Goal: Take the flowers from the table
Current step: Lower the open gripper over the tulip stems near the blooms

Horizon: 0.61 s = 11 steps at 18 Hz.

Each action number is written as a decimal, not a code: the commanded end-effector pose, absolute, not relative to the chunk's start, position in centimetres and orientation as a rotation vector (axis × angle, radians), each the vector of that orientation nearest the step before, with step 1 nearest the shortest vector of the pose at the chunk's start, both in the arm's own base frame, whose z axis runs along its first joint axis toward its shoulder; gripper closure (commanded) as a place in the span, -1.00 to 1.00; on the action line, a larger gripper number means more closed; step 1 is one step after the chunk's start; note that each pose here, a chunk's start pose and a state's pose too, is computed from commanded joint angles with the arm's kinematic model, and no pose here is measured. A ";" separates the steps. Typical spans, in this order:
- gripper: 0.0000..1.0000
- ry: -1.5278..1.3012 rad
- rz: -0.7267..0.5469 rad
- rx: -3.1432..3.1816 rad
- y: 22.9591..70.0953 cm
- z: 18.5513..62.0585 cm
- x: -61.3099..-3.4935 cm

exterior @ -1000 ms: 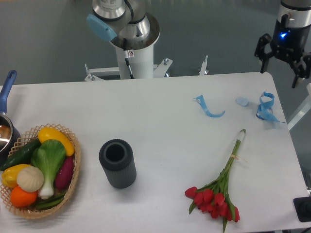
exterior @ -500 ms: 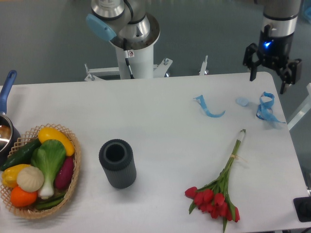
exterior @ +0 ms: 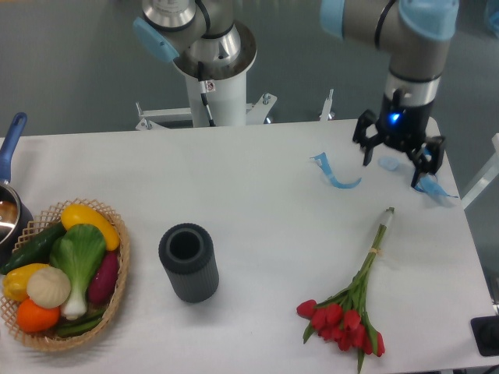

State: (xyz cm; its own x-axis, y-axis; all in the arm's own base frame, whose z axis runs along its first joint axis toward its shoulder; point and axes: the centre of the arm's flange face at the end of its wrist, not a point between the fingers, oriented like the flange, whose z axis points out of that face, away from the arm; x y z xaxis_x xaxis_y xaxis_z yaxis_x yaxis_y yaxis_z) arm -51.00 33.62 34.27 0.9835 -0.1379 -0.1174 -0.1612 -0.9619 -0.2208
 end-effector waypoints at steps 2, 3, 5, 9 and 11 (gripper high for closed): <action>-1.00 0.193 0.128 -2.902 35.2 32.8 -50.9; -1.00 0.186 0.138 -2.899 35.5 32.1 -51.0; -1.00 0.213 0.142 -2.892 36.9 30.5 -51.0; -1.00 0.186 0.091 -2.885 37.9 26.3 -52.8; -1.00 0.155 0.092 -2.870 38.5 25.8 -54.0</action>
